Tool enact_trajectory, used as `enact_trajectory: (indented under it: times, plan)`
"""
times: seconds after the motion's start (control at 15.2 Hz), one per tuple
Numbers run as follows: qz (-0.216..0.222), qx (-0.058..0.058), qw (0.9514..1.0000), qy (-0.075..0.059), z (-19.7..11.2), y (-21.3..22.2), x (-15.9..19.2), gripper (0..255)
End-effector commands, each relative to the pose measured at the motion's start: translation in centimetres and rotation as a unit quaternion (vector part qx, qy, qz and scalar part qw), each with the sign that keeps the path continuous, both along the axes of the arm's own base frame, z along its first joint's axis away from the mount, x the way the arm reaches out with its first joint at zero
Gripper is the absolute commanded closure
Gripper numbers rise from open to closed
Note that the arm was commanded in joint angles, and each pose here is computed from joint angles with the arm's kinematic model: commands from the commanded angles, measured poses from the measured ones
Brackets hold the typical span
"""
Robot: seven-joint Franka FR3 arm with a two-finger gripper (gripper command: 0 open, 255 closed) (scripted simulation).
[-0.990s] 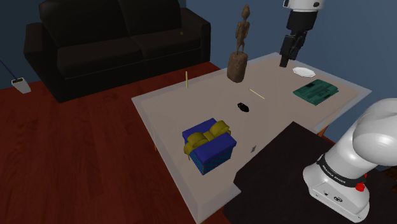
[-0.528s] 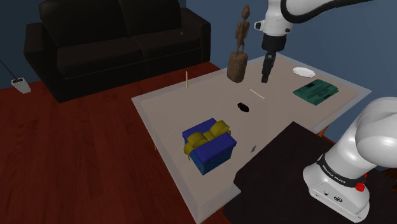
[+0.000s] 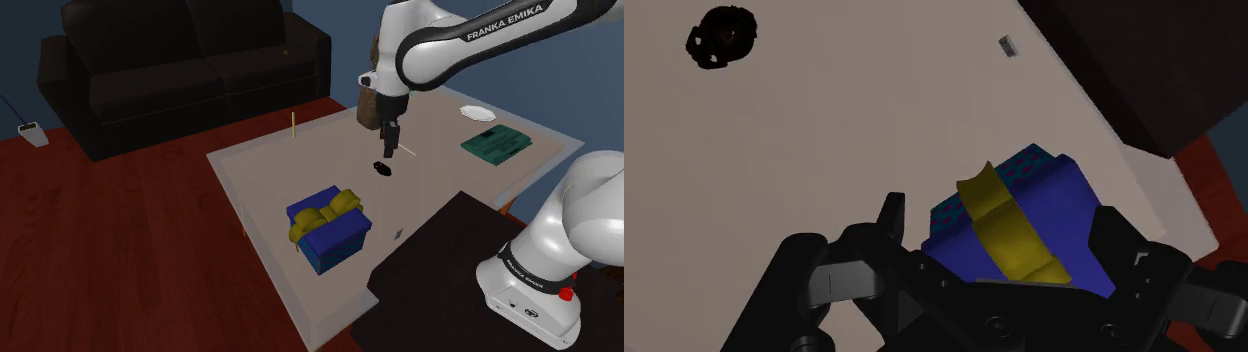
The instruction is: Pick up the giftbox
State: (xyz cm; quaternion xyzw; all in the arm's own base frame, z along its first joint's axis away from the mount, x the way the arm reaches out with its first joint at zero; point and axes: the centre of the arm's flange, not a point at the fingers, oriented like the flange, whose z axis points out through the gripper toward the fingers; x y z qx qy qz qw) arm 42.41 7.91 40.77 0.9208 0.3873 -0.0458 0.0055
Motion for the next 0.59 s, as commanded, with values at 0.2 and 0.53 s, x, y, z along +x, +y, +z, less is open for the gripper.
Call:
enact_trajectory:
  times: [0.2,0.53]
  plan:
    - [0.113,-0.002,0.9935,-0.003,-5.0,4.4,1.6,0]
    - [0.223,-0.004,0.9747,-0.004,-10.0,8.8,2.1,0]
